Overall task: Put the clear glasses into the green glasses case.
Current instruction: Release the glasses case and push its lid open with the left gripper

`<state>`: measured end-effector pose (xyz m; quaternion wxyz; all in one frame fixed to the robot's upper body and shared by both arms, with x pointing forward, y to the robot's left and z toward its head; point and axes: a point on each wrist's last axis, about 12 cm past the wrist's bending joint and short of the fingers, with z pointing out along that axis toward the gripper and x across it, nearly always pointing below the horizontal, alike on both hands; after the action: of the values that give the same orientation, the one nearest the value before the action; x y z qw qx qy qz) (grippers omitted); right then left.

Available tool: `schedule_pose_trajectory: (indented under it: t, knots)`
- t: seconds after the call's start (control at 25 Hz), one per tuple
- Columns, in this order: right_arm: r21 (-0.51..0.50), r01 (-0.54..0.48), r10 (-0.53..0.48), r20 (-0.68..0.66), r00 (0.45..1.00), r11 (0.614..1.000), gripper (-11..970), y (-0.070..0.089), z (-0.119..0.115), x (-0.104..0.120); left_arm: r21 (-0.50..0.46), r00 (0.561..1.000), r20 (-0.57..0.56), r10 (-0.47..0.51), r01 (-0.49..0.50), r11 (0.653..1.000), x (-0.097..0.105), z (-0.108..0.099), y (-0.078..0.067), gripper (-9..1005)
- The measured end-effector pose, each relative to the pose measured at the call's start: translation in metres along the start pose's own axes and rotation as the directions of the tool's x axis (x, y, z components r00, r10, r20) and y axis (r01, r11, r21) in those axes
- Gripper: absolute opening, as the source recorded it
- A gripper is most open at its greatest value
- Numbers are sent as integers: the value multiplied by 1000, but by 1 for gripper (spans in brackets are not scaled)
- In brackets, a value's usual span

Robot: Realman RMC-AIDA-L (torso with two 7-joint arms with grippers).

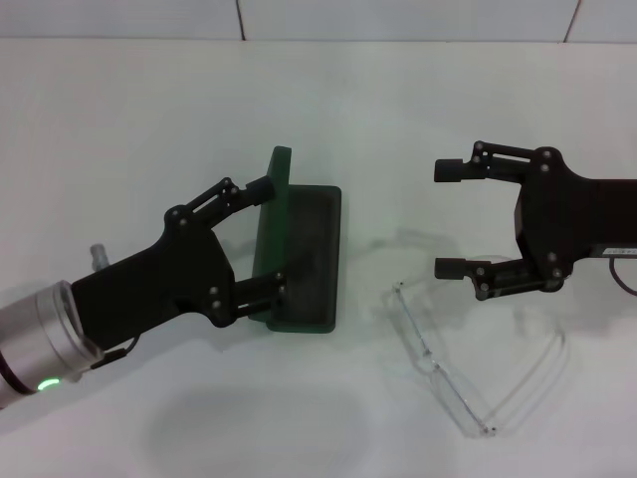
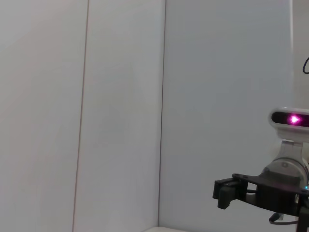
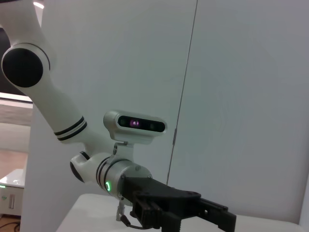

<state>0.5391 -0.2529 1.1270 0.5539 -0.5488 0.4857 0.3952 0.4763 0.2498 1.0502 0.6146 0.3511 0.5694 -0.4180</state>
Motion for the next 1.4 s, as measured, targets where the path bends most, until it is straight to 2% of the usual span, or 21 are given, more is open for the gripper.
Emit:
schedule_pose_trajectory:
  t: [0.76, 0.92, 0.96, 1.08, 1.24, 1.4]
  knots:
    - [22, 5, -4, -9, 1000, 1000, 860, 0, -3, 2, -14, 1000, 21, 14, -13, 1000, 1, 3, -4, 889]
    - [55, 6, -6, -8, 1000, 998, 860, -2, -7, 2, -13, 997, 8, -74, 74, 997, -11, 0, 13, 888]
    - [109, 5, -6, 5, 1000, 994, 860, -4, -14, 2, -17, 994, -7, -110, 110, 994, -16, -2, 20, 888]
    - [180, 3, -8, 28, 1000, 984, 859, -5, -21, 1, -69, 971, -67, -230, 225, 972, -28, -6, 43, 887]
    - [267, -4, -6, 39, 999, 964, 859, -8, -29, 2, -162, 923, -189, -336, 308, 937, -27, -2, 59, 887]
    - [306, -15, 7, 27, 1000, 952, 860, -11, -30, 6, -214, 858, -305, -414, 362, 907, -23, 12, 65, 884]
